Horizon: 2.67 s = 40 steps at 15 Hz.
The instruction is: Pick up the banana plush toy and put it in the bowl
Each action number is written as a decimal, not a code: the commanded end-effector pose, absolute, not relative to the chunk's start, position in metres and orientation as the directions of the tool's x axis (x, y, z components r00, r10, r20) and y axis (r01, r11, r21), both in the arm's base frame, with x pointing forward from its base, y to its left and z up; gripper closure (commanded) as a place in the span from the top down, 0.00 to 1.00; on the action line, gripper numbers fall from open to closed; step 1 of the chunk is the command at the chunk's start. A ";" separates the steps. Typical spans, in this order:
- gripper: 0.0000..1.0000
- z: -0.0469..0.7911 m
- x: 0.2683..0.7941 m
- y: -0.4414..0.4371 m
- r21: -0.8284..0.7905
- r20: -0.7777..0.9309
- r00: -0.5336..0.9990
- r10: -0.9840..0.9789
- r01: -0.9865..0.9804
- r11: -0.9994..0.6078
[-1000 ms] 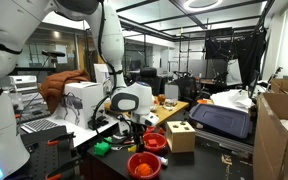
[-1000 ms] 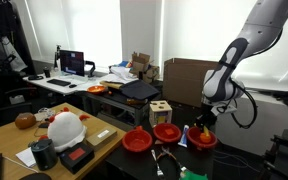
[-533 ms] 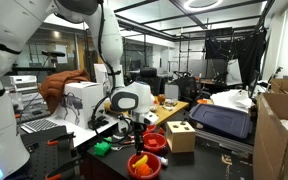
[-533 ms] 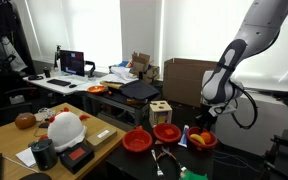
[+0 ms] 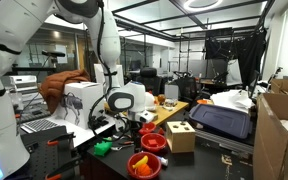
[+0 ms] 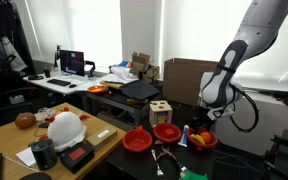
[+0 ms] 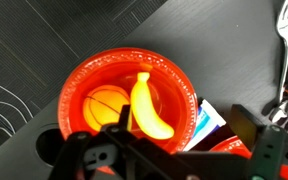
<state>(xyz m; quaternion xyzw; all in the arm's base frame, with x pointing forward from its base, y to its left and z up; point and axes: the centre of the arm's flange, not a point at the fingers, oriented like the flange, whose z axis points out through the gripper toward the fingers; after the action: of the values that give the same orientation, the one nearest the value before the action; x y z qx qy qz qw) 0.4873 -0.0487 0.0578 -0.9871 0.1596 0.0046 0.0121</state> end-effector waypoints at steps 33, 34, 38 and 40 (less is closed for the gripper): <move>1.00 0.351 0.441 -0.034 -0.296 -0.016 0.955 -0.296 -0.287 -0.911; 1.00 0.358 0.437 -0.033 -0.278 -0.016 0.955 -0.295 -0.288 -0.917; 1.00 0.398 0.409 -0.027 -0.236 0.009 0.968 -0.249 -0.240 -0.942; 1.00 0.416 0.396 -0.025 -0.227 0.038 0.977 -0.208 -0.194 -0.954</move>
<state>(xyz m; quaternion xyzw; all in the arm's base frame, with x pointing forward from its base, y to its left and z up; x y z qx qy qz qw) 0.4328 -0.0323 0.3848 -0.9835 0.1158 -0.0244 0.1369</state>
